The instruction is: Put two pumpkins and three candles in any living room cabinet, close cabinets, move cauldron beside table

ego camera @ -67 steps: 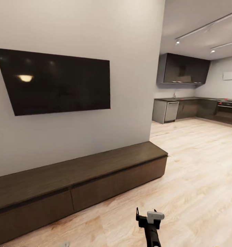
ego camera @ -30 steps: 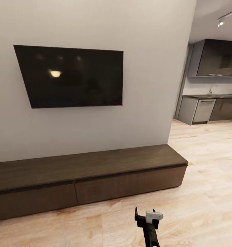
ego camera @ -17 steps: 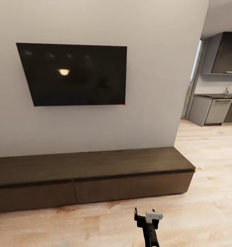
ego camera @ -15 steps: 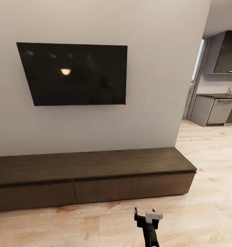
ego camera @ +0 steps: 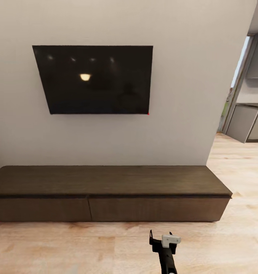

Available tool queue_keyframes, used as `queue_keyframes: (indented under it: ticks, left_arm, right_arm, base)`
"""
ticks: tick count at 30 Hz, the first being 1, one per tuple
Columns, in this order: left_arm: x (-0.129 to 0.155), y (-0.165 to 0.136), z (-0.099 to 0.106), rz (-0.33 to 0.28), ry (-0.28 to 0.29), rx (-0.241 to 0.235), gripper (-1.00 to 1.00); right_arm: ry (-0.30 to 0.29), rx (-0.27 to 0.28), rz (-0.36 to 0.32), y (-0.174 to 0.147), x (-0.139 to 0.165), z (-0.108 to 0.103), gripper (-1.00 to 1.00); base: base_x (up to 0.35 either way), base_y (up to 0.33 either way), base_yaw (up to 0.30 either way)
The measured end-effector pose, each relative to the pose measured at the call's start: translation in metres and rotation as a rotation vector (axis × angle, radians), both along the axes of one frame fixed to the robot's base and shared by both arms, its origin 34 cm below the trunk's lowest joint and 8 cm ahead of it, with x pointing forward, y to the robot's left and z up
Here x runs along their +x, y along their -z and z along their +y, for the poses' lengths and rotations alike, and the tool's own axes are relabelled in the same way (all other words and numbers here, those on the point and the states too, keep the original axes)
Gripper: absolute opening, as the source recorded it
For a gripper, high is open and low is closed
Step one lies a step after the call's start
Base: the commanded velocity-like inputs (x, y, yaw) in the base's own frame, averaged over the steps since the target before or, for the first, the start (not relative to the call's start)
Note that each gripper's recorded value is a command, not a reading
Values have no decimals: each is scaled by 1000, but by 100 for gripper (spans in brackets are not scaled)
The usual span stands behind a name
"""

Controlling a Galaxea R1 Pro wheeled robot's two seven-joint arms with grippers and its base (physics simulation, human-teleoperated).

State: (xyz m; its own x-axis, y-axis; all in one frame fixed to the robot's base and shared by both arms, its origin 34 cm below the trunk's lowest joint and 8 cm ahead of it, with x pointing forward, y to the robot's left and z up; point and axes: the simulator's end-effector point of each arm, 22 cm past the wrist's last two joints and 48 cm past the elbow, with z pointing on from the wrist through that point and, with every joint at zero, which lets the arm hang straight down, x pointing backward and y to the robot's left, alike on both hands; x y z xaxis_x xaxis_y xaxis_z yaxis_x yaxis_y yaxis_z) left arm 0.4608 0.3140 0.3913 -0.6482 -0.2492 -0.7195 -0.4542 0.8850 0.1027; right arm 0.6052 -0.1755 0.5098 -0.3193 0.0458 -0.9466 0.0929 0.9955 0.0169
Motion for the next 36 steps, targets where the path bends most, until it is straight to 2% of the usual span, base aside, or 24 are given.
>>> queue_keyframes:
  ticks: [13, 31, 33, 36]
  left_arm:
    - [-1, 1, 0, 4, 0, 0, 100]
    - [0, 3, 1, -9, -11, 1, 100]
    - [1, 6, 0, -15, -11, 1, 100]
    - [22, 1, -4, -65, -1, -11, 100]
  right_arm:
    - [1, -5, 4, 2, -1, -3, 100]
    - [1, 1, 2, 5, -1, 0, 100]
    - [2, 2, 2, 9, -2, 0, 100]
    - [5, 0, -4, 14, -2, -3, 100]
  base:
    - [0, -270, 30]
    - [0, -15, 0]
    - [0, 0, 0]
    - [0, 0, 0]
